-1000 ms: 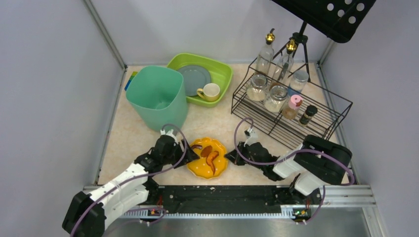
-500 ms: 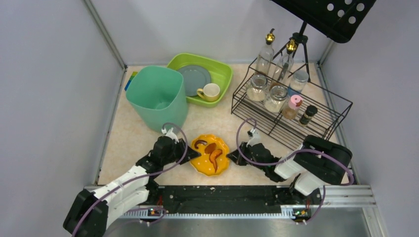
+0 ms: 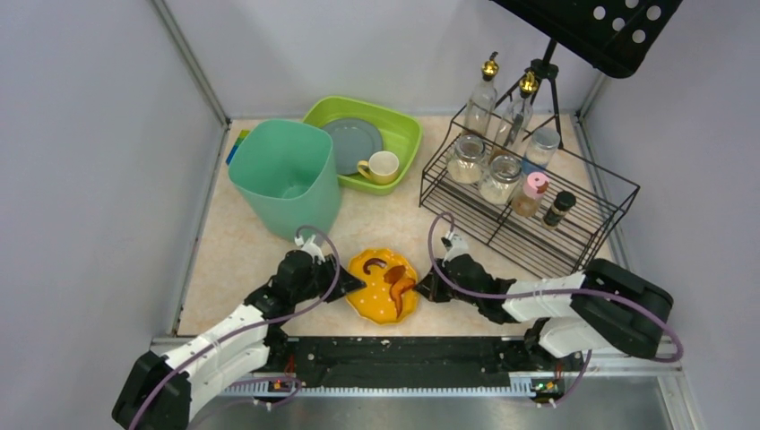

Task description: Clear the kitchen counter

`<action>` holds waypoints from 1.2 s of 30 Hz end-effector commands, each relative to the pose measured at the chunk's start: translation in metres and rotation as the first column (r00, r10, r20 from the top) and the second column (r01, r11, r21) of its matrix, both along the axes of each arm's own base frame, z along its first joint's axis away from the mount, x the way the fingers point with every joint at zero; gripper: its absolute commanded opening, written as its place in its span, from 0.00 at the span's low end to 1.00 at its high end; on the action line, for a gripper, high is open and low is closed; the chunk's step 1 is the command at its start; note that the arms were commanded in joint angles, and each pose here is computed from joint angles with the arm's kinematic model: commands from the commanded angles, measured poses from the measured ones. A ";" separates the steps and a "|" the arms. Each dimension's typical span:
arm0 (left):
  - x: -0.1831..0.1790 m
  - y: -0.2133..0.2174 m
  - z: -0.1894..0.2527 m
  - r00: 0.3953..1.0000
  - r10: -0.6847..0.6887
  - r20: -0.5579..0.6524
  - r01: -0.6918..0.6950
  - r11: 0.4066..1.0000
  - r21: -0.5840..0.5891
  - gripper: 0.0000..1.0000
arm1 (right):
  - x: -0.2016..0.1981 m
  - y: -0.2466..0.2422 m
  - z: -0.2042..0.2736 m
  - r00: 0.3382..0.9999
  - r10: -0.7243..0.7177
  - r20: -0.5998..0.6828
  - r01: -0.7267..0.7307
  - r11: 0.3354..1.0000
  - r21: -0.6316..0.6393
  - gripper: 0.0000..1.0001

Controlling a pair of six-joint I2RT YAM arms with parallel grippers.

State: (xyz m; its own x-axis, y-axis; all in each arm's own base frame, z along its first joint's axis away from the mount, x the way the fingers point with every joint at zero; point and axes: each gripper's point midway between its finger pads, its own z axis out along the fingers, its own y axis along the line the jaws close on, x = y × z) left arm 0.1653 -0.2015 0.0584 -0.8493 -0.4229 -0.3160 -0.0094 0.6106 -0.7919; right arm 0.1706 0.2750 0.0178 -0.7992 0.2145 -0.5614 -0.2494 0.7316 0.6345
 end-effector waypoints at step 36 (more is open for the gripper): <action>0.009 -0.002 0.244 0.918 0.104 0.382 0.014 0.956 -0.293 0.00 | -0.012 -0.053 0.162 0.978 0.124 0.167 -0.080 0.965 -0.250 0.44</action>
State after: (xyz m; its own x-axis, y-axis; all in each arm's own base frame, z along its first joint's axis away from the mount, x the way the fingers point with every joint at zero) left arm 0.1651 -0.1936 0.1660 -0.7823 -0.4896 -0.3851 0.0586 0.5577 -0.8280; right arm 0.1577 0.2265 0.1772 -0.6986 -0.0111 -0.7155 -0.4246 0.8113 0.4019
